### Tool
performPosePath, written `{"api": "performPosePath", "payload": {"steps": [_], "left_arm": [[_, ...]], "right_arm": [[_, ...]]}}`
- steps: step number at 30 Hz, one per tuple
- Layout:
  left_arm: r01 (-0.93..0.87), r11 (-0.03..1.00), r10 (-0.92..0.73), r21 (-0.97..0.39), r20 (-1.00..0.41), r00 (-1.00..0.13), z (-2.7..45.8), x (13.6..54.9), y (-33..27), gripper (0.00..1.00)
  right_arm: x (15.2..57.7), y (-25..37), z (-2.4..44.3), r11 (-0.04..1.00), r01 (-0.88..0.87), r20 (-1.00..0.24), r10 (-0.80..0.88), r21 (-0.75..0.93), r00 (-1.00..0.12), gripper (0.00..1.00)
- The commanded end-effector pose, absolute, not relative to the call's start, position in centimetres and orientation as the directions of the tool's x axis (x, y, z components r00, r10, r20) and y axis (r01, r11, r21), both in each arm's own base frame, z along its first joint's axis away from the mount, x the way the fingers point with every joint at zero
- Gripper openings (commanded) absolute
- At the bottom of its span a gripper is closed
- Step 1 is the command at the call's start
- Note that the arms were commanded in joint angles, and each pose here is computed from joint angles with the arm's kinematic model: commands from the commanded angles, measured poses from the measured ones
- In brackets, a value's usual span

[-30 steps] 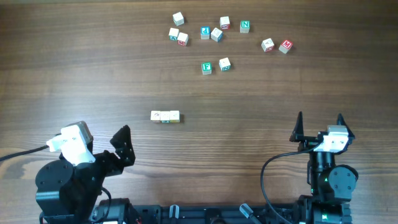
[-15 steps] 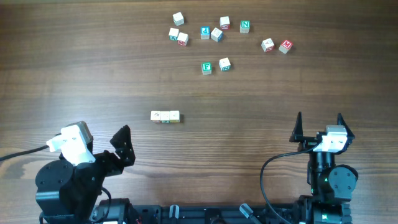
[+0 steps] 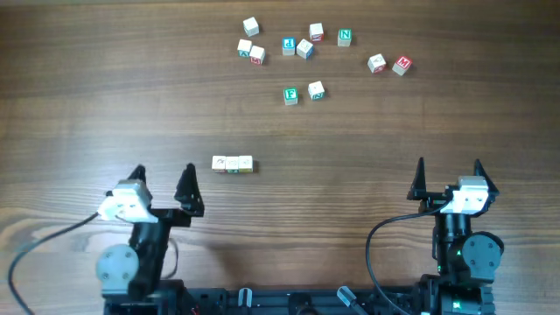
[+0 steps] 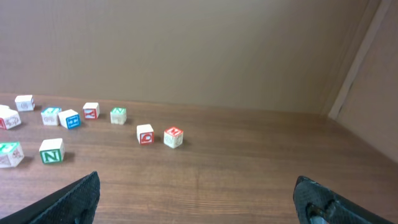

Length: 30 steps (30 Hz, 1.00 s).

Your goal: Form a horizontal line

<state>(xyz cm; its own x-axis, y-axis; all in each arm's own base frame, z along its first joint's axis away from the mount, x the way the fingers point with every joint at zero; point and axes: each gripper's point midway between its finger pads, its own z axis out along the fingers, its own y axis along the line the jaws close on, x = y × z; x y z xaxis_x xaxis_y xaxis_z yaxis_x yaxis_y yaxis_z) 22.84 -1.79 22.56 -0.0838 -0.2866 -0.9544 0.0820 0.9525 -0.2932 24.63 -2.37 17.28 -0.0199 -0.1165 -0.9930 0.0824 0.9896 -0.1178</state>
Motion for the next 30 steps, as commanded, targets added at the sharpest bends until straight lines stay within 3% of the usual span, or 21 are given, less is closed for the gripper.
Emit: {"api": "performPosePath", "payload": {"steps": [1,7,30], "left_arm": [[0.122,0.974,-0.186,-0.189,-0.982,-0.034,20.1,23.7,-2.2,1.00],[0.111,0.985,-0.123,-0.131,-0.990,-0.074,16.0,24.5,-2.1,1.00],[0.098,0.987,-0.123,-0.130,-0.989,-0.078,15.9,24.5,-1.9,1.00]], "right_arm": [[24.6,-2.2,17.5,0.989,0.074,-0.991,-0.130,-0.130,-0.011,1.00],[24.6,-2.2,17.5,0.989,0.074,-0.991,-0.130,-0.131,-0.010,1.00],[24.6,-2.2,17.5,0.989,0.074,-0.992,-0.129,-0.130,-0.010,1.00]]}}
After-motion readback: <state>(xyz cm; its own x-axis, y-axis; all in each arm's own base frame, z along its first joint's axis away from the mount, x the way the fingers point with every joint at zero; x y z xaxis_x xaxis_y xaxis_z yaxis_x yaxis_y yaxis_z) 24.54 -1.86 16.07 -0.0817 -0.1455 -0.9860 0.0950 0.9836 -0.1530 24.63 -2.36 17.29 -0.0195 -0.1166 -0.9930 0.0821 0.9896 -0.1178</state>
